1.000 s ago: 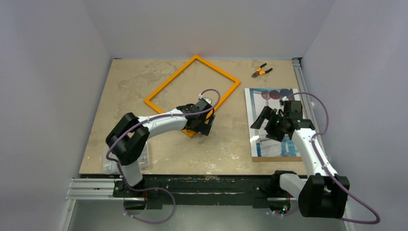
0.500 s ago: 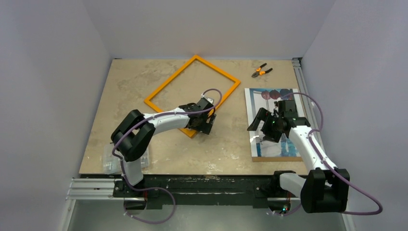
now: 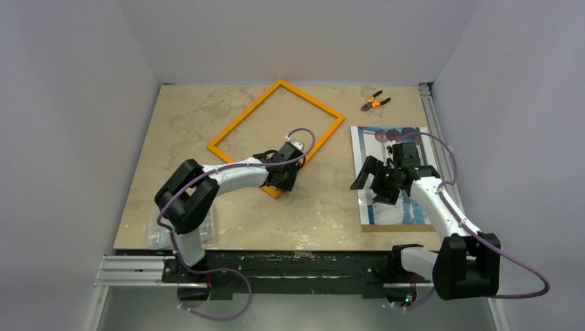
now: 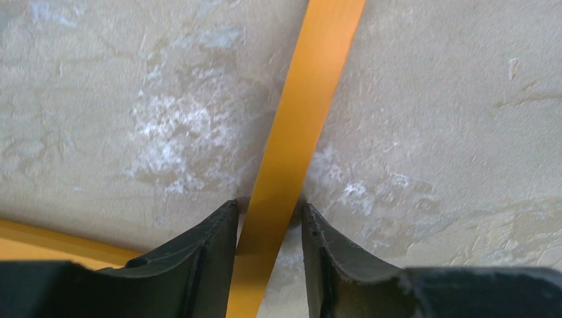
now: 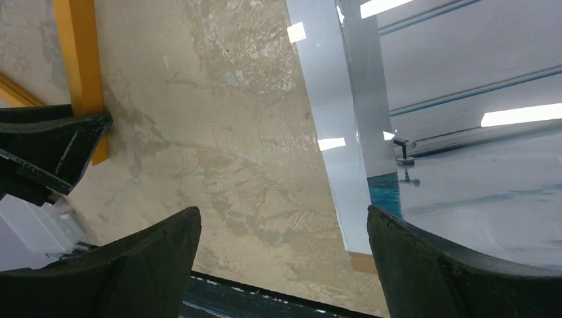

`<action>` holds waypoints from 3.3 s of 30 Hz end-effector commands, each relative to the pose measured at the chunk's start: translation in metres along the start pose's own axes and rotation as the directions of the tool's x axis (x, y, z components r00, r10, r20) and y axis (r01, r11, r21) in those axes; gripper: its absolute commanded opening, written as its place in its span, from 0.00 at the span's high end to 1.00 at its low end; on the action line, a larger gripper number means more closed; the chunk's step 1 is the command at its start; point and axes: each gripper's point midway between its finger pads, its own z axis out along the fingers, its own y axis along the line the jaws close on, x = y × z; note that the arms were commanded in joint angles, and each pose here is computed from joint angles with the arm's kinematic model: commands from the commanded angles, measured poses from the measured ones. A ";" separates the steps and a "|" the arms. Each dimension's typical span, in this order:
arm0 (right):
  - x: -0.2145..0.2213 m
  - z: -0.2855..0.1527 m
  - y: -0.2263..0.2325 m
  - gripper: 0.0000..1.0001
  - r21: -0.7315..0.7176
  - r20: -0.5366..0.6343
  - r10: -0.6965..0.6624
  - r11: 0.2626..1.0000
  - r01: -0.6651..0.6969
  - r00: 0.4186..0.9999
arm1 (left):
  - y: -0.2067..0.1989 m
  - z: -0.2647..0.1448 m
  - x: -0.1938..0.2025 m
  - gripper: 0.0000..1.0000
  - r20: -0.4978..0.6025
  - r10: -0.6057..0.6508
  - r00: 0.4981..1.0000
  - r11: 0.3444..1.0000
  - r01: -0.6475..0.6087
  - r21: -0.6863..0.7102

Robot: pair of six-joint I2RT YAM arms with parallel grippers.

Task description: Put the photo into the frame

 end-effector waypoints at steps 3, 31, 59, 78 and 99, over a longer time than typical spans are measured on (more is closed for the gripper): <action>-0.012 -0.001 0.018 0.06 -0.030 0.033 -0.024 0.999 0.025 0.999 | 0.002 -0.014 0.051 0.67 -0.112 -0.088 0.990 0.995 0.092 0.026; -0.003 0.015 0.119 0.05 -0.441 0.011 0.104 0.893 -0.089 0.994 | -0.045 -0.110 0.037 1.00 0.011 -0.135 0.991 0.954 0.127 0.271; -0.014 0.029 0.187 0.27 -0.616 -0.058 0.157 0.771 -0.159 0.986 | -0.086 -0.182 0.058 1.00 0.071 -0.152 0.986 0.850 0.094 0.519; -0.033 0.009 0.193 0.75 -0.670 0.021 0.238 0.724 -0.163 0.971 | -0.079 -0.197 0.069 1.00 0.078 -0.196 0.977 0.818 0.119 0.563; -0.061 -0.058 0.174 1.00 -0.398 0.211 0.217 0.910 -0.119 0.953 | -0.048 -0.246 0.027 0.09 0.227 -0.111 0.968 0.898 0.000 0.440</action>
